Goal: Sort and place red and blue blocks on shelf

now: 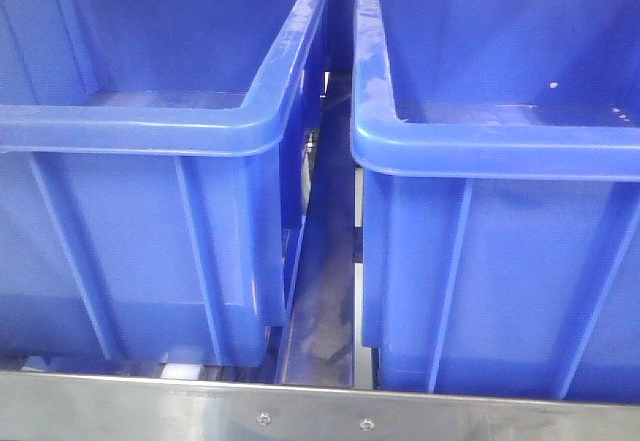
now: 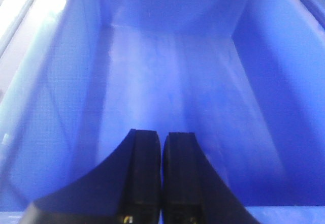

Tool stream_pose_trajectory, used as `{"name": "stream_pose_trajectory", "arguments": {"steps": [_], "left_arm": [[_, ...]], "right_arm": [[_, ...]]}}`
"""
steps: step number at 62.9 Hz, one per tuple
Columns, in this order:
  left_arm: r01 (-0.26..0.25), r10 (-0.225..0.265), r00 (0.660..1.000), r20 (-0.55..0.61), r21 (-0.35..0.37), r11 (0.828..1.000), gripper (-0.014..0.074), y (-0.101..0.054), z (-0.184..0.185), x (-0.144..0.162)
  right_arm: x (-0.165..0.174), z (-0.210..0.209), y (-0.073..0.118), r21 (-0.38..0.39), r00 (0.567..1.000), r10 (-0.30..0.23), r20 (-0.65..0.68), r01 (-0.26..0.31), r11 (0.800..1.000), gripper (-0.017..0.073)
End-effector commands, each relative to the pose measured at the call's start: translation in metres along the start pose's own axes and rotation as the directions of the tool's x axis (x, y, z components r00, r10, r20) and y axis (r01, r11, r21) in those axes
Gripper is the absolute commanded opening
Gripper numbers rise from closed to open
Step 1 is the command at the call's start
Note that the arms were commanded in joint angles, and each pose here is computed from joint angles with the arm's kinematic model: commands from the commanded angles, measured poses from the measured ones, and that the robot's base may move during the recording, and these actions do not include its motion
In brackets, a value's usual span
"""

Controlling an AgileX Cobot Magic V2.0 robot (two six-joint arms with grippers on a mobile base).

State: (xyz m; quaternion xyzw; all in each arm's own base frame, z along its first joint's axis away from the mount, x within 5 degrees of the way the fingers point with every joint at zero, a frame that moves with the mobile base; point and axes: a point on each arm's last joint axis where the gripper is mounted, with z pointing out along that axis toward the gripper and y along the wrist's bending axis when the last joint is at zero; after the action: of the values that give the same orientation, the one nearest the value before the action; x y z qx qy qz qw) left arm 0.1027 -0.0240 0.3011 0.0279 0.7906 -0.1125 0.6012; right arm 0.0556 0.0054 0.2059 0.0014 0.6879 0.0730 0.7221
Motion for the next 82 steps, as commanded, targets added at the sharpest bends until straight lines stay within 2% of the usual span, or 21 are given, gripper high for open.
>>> {"name": "stream_pose_trajectory", "arguments": {"steps": [1, 9, 15, 24, 36, 40, 47, 70, 73, 80, 82], "left_arm": [[-0.008, 0.010, 0.988, 0.157, -0.012, 1.000, 0.0127, 0.001, -0.010, -0.017], [0.012, 0.005, 0.978, 0.209, -0.083, 0.996, 0.0127, 0.011, -0.022, -0.003], [0.031, -0.007, 0.970, 0.242, -0.097, 0.995, 0.0127, 0.015, -0.027, 0.018], [0.031, -0.007, 0.947, 0.321, -0.069, 0.997, 0.0127, 0.017, -0.030, 0.055], [0.100, -0.086, 0.926, 0.368, -0.020, 0.995, 0.0127, 0.023, -0.025, 0.103], [0.115, -0.099, 0.943, 0.318, -0.033, 0.993, 0.0127, 0.024, -0.023, 0.107], [0.093, -0.076, 0.941, 0.331, -0.036, 0.995, 0.0127, 0.023, -0.023, 0.106], [0.101, -0.085, 0.936, 0.341, -0.029, 0.994, 0.0127, 0.023, -0.024, 0.105], [0.089, -0.073, 0.936, 0.345, -0.032, 0.996, 0.0127, 0.023, -0.024, 0.105], [0.028, -0.009, 0.928, 0.371, -0.047, 0.998, 0.0127, 0.023, -0.025, 0.102], [0.026, -0.006, 0.927, 0.375, -0.047, 0.999, 0.0127, 0.022, -0.025, 0.102]], "right_arm": [[-0.005, -0.002, 0.000, 0.000, 0.999, -0.005, 0.042, 0.005, 1.000, 0.0056], [-0.005, -0.002, 0.000, 0.000, 0.999, -0.005, 0.042, 0.005, 1.000, 0.0056], [-0.005, -0.002, 0.000, 0.000, 0.999, -0.005, 0.042, 0.005, 1.000, 0.0056], [-0.005, -0.002, 0.000, 0.000, 0.999, -0.005, 0.042, 0.005, 1.000, 0.0056], [-0.005, -0.002, 0.000, 0.000, 0.999, -0.005, 0.042, 0.005, 1.000, 0.0056], [-0.005, -0.002, 0.000, 0.001, 0.999, -0.005, 0.041, 0.005, 1.000, 0.0056], [-0.005, -0.002, 0.000, 0.000, 0.999, -0.005, 0.043, 0.005, 1.000, 0.0056], [-0.005, -0.002, 0.000, 0.000, 0.999, -0.005, 0.043, 0.005, 1.000, 0.0056], [-0.005, -0.002, 0.000, 0.000, 0.999, -0.005, 0.043, 0.005, 1.000, 0.0056], [-0.005, -0.002, 0.000, 0.000, 0.999, -0.005, 0.043, 0.005, 1.000, 0.0056], [-0.005, -0.002, 0.000, 0.000, 0.999, -0.005, 0.043, 0.005, 1.000, 0.0056]]}}
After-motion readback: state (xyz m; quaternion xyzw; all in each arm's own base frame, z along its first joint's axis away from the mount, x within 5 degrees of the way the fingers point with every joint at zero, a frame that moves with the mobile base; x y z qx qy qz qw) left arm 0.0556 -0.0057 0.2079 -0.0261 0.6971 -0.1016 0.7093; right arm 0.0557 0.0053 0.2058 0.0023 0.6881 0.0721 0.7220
